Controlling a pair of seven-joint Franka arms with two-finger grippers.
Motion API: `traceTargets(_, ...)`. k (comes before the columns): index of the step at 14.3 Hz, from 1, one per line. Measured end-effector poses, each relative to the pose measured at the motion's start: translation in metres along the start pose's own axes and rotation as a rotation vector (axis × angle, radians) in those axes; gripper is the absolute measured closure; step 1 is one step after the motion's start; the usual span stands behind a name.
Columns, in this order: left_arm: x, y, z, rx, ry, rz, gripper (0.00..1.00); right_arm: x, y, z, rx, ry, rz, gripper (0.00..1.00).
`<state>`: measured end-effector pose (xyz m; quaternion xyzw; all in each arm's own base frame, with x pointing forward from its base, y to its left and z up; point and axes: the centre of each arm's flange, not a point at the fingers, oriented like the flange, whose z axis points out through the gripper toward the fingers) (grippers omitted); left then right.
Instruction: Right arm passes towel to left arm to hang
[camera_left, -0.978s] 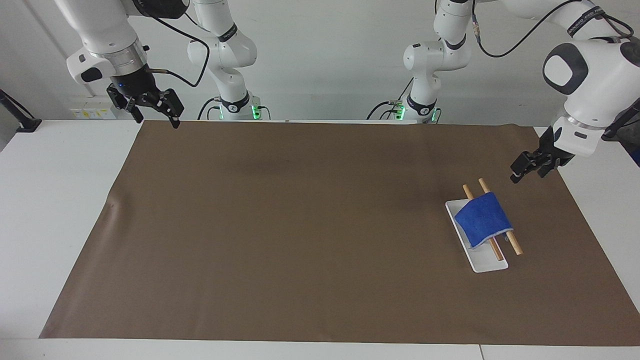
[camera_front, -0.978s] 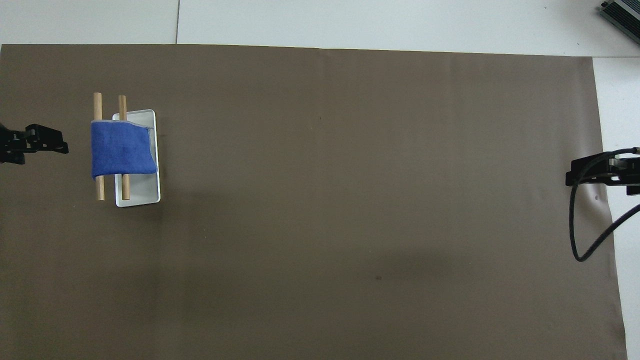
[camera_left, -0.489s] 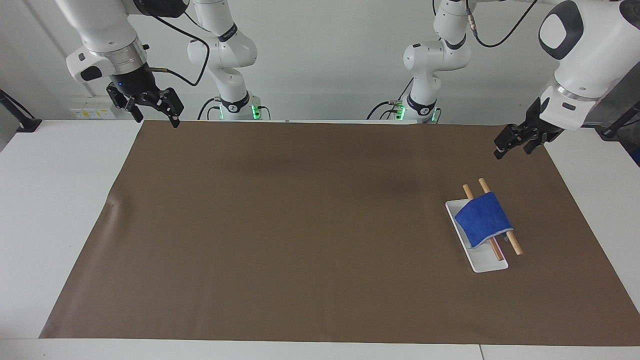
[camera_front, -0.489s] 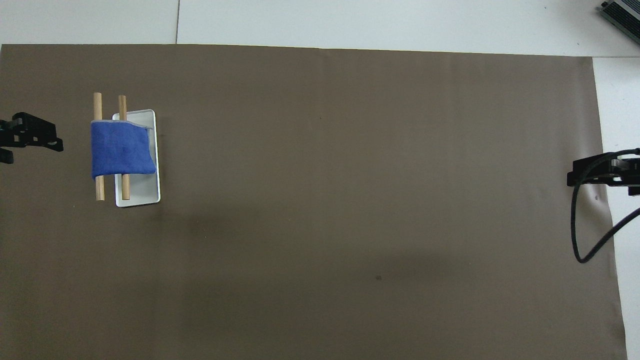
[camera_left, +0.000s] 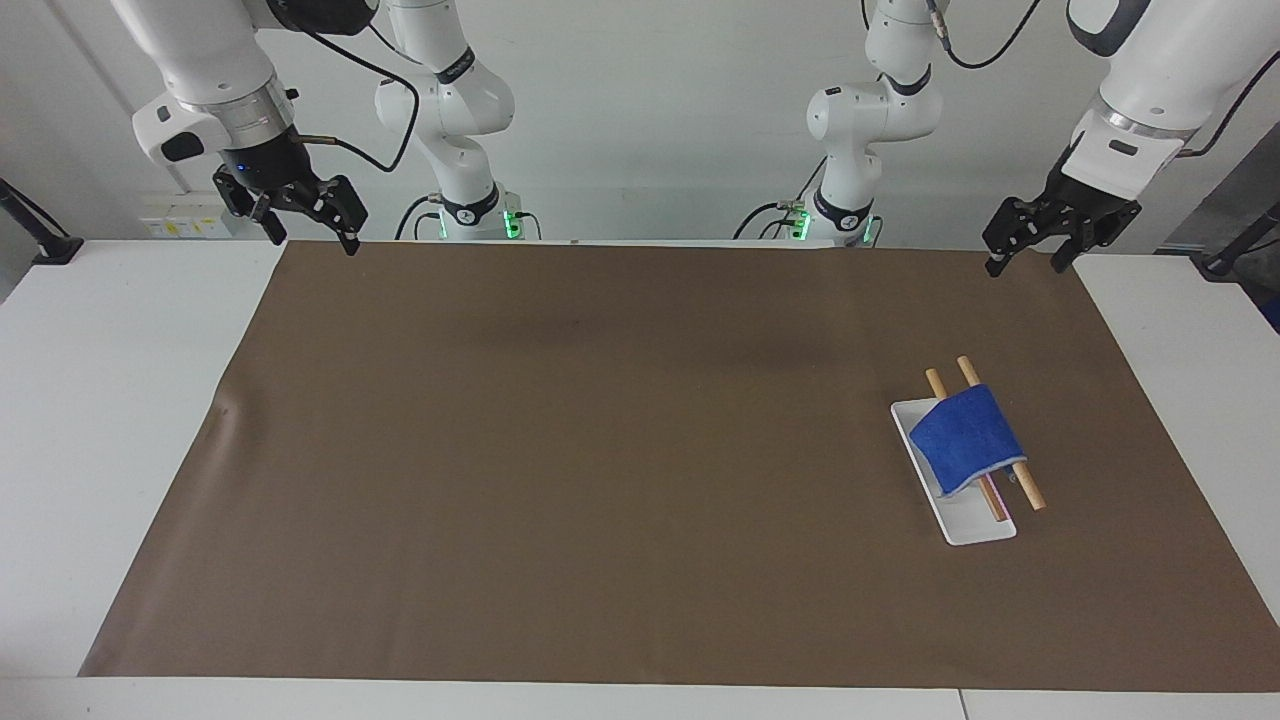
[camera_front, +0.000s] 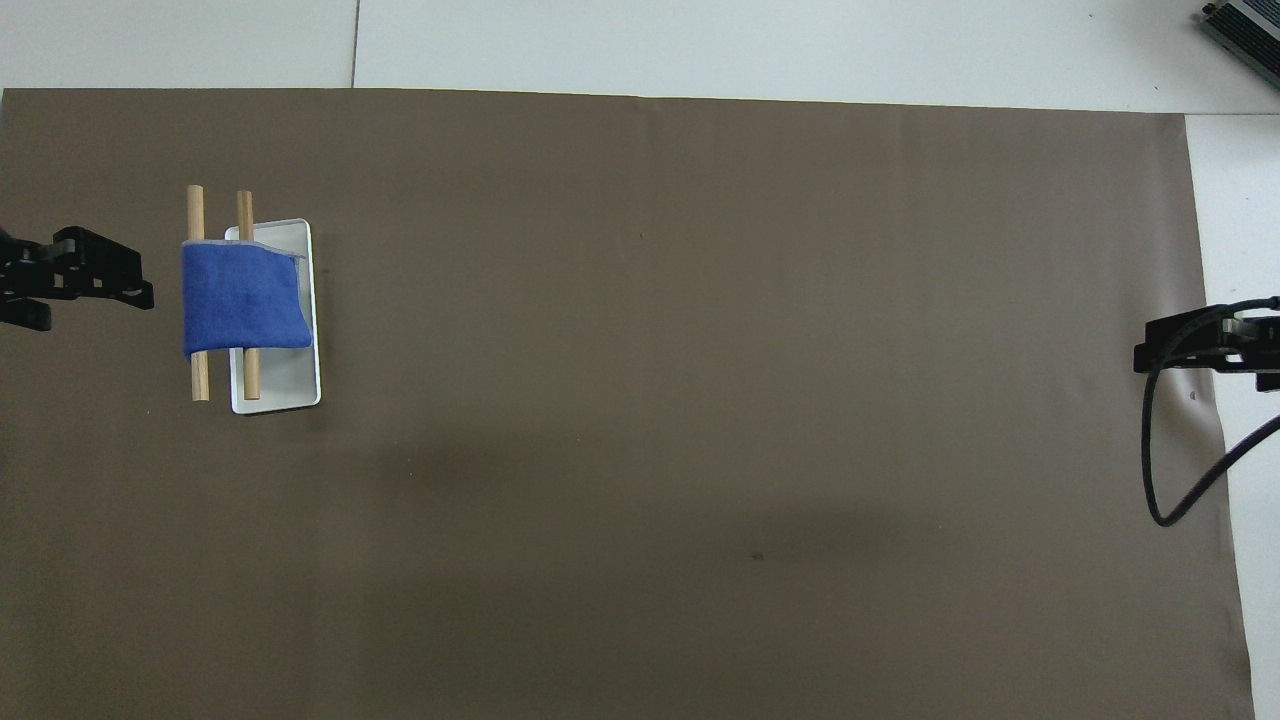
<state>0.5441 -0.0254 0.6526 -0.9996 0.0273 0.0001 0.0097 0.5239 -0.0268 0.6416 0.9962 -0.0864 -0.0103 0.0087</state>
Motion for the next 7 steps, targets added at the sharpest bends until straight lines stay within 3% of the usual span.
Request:
traceTargets(2, 0.0005, -0.0029, -0.0005, 0.007, 0.006, 0.034, 0.0, 0.0, 0.0, 0.0, 0.0, 0.0, 0.0, 0.0)
traceTargets(7, 0.0055, -0.0001, -0.0021, 0.009, 0.047, 0.048, 0.0, 0.0, 0.0, 0.0001, 0.0, 0.0, 0.0, 0.0)
